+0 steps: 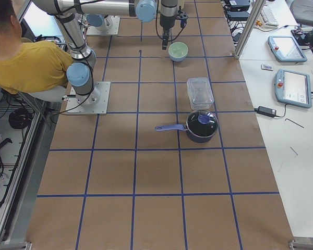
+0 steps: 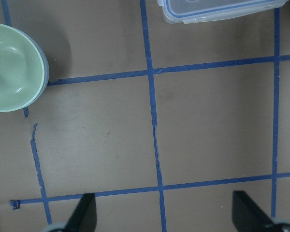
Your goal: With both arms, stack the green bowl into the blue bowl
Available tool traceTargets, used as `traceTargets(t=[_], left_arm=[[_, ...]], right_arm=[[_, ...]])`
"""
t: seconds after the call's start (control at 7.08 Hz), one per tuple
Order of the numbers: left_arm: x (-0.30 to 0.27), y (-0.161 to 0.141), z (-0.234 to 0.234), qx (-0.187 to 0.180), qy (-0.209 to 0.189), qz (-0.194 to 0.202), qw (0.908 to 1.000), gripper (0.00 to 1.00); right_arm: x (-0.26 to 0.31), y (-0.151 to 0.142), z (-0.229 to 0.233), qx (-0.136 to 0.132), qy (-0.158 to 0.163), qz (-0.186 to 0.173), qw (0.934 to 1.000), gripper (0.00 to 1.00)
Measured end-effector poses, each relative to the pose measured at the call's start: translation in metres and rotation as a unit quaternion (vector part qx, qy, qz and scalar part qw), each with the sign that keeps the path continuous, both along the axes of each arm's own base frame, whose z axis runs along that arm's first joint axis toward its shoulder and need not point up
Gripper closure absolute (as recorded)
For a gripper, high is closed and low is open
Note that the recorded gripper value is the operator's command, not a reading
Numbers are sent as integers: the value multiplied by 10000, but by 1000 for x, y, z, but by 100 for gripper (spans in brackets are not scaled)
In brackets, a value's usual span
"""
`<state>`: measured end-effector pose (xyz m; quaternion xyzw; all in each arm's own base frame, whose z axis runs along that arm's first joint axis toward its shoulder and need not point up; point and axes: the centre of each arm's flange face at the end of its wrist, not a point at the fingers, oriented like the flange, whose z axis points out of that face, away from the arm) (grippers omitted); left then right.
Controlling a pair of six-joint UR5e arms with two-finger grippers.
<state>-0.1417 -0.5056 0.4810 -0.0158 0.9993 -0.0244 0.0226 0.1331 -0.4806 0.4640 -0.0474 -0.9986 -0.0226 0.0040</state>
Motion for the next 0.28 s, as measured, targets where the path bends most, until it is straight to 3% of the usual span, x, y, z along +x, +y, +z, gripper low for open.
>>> traceTargets(t=[0.28], left_arm=[[-3, 3, 0, 11, 2, -65, 10000, 0]], right_arm=[[-1, -1, -2, 4, -4, -16, 10000, 0]])
